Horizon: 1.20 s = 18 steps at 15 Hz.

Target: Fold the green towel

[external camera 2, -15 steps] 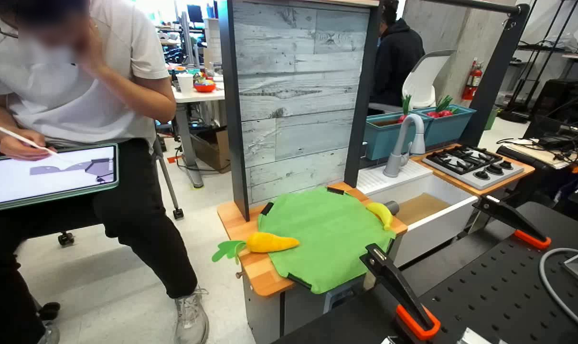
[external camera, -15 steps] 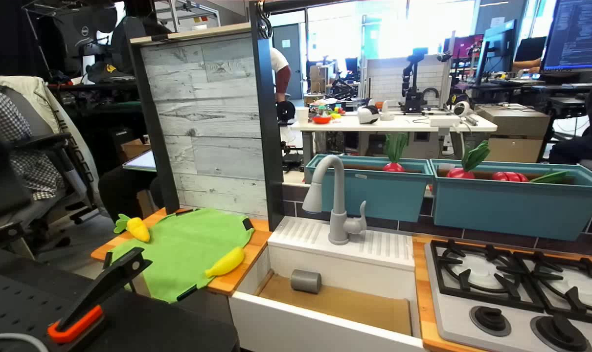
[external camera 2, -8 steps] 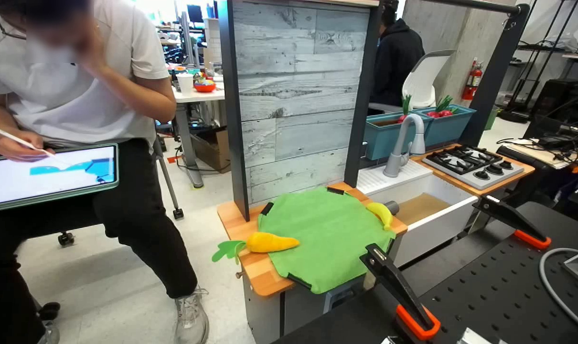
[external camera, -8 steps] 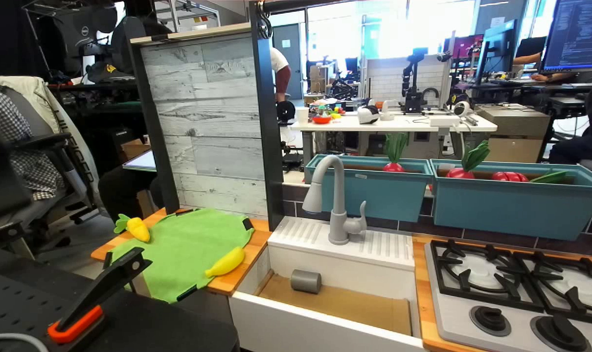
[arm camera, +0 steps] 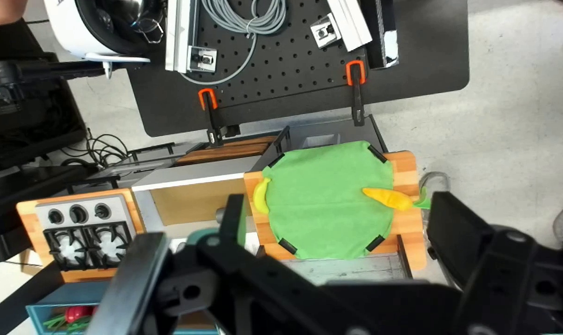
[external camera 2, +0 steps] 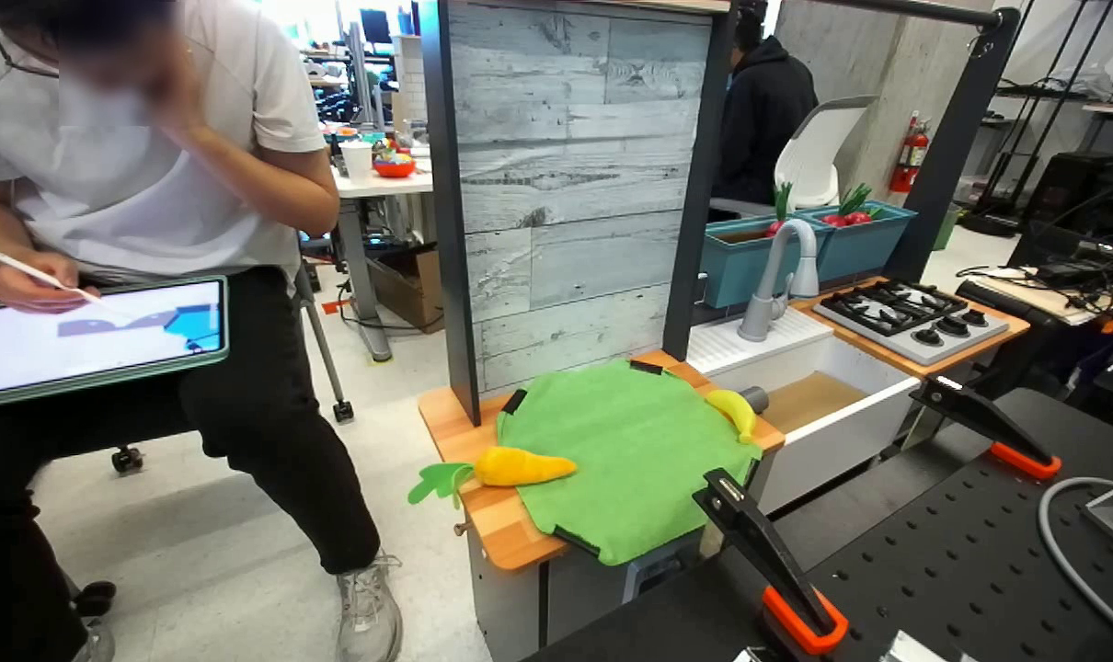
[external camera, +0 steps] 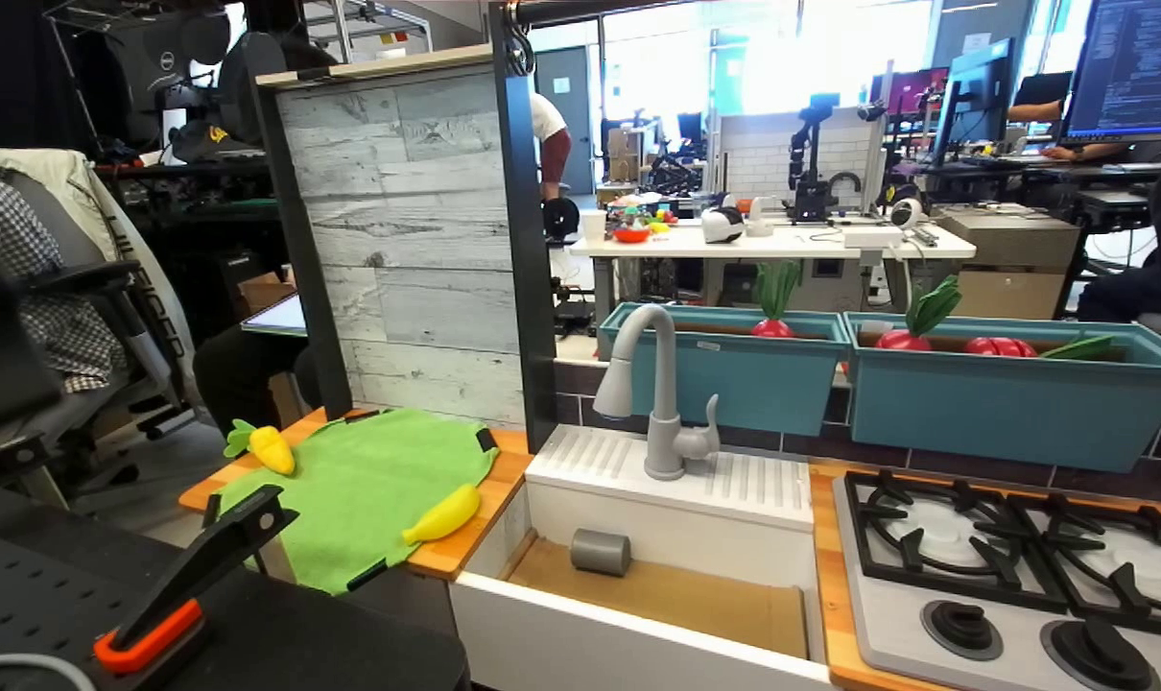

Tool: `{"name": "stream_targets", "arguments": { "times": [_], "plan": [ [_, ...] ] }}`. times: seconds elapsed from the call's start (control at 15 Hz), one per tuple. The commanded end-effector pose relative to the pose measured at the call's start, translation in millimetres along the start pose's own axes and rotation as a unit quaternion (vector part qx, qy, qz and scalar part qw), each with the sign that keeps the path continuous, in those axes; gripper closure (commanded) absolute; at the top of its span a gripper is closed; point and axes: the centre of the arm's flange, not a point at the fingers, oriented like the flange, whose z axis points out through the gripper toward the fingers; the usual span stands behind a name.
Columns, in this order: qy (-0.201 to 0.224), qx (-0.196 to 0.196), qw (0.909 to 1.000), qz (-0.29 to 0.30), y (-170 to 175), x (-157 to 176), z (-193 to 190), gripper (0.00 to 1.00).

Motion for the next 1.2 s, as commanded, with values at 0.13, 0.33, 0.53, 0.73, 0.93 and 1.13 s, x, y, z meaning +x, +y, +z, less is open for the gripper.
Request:
{"name": "stream_targets", "arguments": {
  "times": [0.13, 0.33, 0.53, 0.73, 0.93, 1.13],
  "plan": [
    [0.036, -0.021, 0.9991, 0.01, 39, 41, 47, 0.0],
    [0.055, -0.02, 0.9983, -0.005, 64, 70, 84, 0.0],
    [0.067, 0.018, 0.9976, -0.005, 85, 101, 121, 0.0],
    [0.066, 0.045, 0.9968, 0.005, 102, 135, 160, 0.0],
    [0.061, 0.042, 0.9971, 0.016, 105, 128, 166, 0.0],
    [0.044, 0.046, 0.9978, 0.021, 109, 143, 192, 0.0]
  ]
}}
